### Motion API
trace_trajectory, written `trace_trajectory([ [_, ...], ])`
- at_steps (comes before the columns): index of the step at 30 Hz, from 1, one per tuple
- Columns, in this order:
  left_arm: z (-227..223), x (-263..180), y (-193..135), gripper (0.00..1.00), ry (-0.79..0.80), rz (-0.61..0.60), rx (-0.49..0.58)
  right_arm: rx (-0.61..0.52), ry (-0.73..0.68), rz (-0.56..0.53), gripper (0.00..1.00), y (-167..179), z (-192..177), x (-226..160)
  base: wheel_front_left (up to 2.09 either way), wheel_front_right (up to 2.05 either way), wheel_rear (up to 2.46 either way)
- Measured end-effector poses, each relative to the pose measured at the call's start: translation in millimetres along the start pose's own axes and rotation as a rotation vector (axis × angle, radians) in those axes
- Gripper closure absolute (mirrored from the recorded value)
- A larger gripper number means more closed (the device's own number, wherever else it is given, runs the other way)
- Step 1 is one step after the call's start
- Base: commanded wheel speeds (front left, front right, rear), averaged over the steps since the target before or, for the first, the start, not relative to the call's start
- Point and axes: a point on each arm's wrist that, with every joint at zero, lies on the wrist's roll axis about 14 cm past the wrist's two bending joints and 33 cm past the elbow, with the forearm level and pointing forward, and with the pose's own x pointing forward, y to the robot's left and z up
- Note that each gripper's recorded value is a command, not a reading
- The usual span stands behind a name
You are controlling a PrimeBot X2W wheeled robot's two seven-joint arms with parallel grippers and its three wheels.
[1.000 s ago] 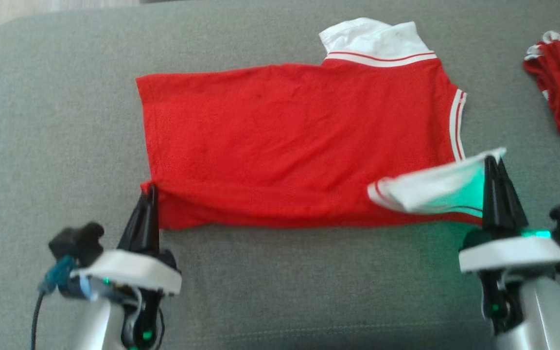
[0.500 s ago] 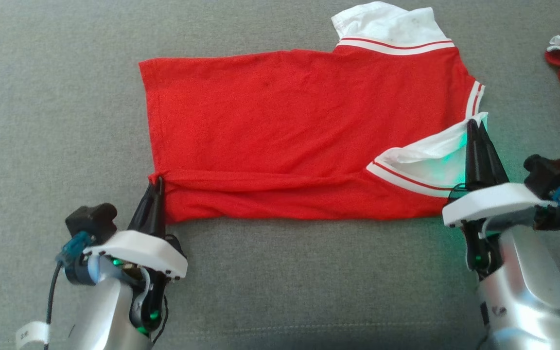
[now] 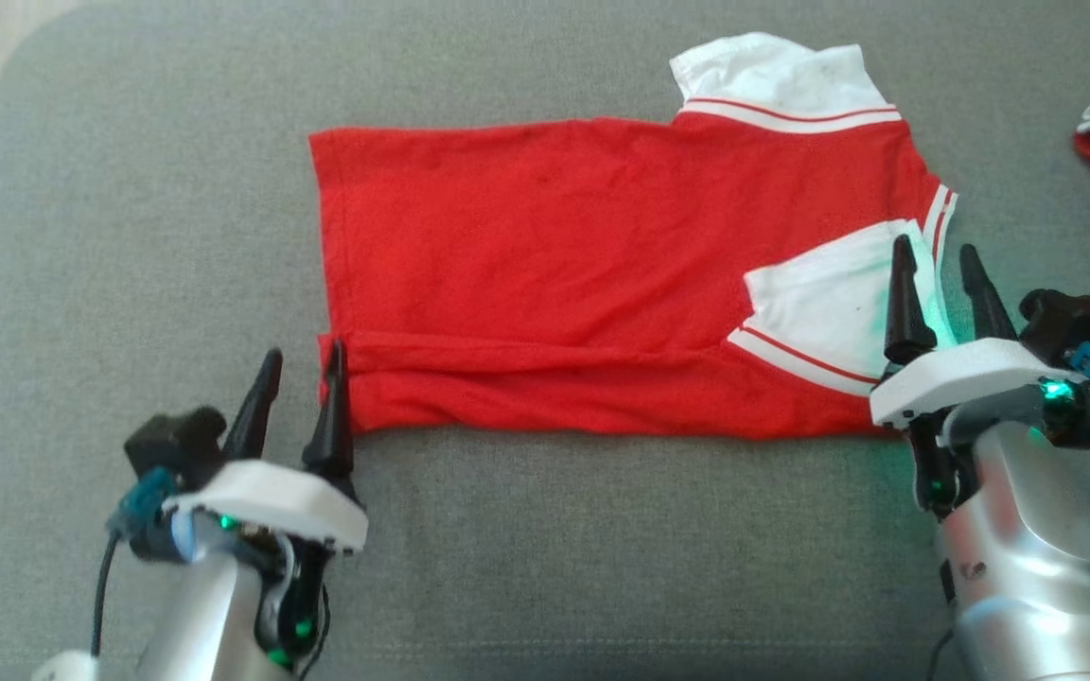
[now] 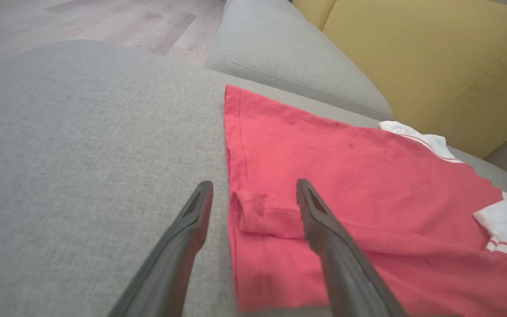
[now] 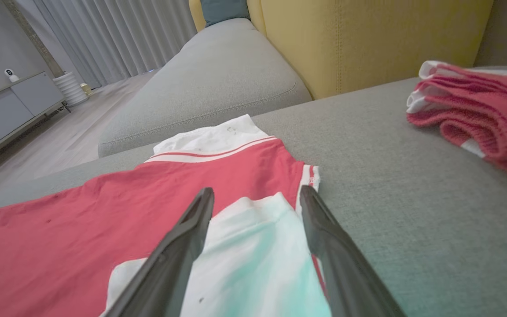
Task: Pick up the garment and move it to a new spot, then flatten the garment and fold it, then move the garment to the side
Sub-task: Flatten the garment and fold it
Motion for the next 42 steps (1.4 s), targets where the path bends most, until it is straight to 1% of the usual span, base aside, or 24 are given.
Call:
trace_trajectory([
  [4,-12.4,-21.3,3.7,0.0,0.052,0.016,-0.008,-0.037,-0.043,0.005,0.0,-1.3,16.5,-2.3,0.0,0.0,0.0],
  [10,-25.9,-44.2,5.6,0.0,0.152,0.02,0.0,-0.064,-0.161,0.038,0.0,8.4,53.9,-11.8,0.0,0.0,0.0],
  [18,-36.7,-43.3,-5.6,0.0,0.241,0.003,-0.033,-0.058,-0.173,0.036,0.0,2.6,45.7,-46.1,0.0,0.0,0.0],
  [23,-44.5,-35.6,-0.4,0.0,0.281,0.035,-0.057,-0.045,-0.198,0.027,0.0,-0.9,55.5,-55.0,0.0,0.0,0.0],
  [26,-51.6,-29.9,1.5,0.0,0.313,0.05,-0.053,-0.04,-0.195,0.009,0.0,-7.2,53.4,-61.3,0.0,0.0,0.0],
  [31,-52.3,-20.7,3.4,0.0,0.32,0.057,-0.065,-0.028,-0.181,-0.01,0.0,-14.0,49.2,-67.0,0.0,0.0,0.0],
  [35,-60.2,-17.6,5.9,0.01,0.361,0.063,-0.053,-0.03,-0.196,-0.015,0.0,-15.9,54.2,-68.0,0.0,0.0,0.0],
  [37,-61.8,-15.1,4.6,0.25,0.378,0.054,-0.047,-0.025,-0.19,-0.015,0.0,-16.2,53.3,-68.5,0.0,0.0,0.0],
  [38,-62.7,-14.4,4.0,0.5,0.385,0.051,-0.047,-0.026,-0.179,-0.017,0.0,-16.6,51.2,-69.0,0.0,0.0,0.0],
  [39,-63.0,-14.0,4.1,0.59,0.387,0.051,-0.049,-0.025,-0.166,-0.019,0.0,-17.4,47.9,-70.3,0.0,0.0,0.0],
  [40,-64.4,-14.2,3.9,0.75,0.395,0.051,-0.053,-0.025,-0.152,-0.023,0.0,-18.7,43.5,-71.7,0.0,0.0,0.0],
  [41,-64.8,-14.2,3.6,0.98,0.397,0.05,-0.053,-0.026,-0.13,-0.028,0.0,-20.0,38.2,-73.3,0.0,0.0,0.0],
  [42,-65.2,-14.4,3.1,1.0,0.399,0.049,-0.053,-0.03,-0.108,-0.03,0.0,-20.8,32.6,-74.7,0.0,0.0,0.0],
])
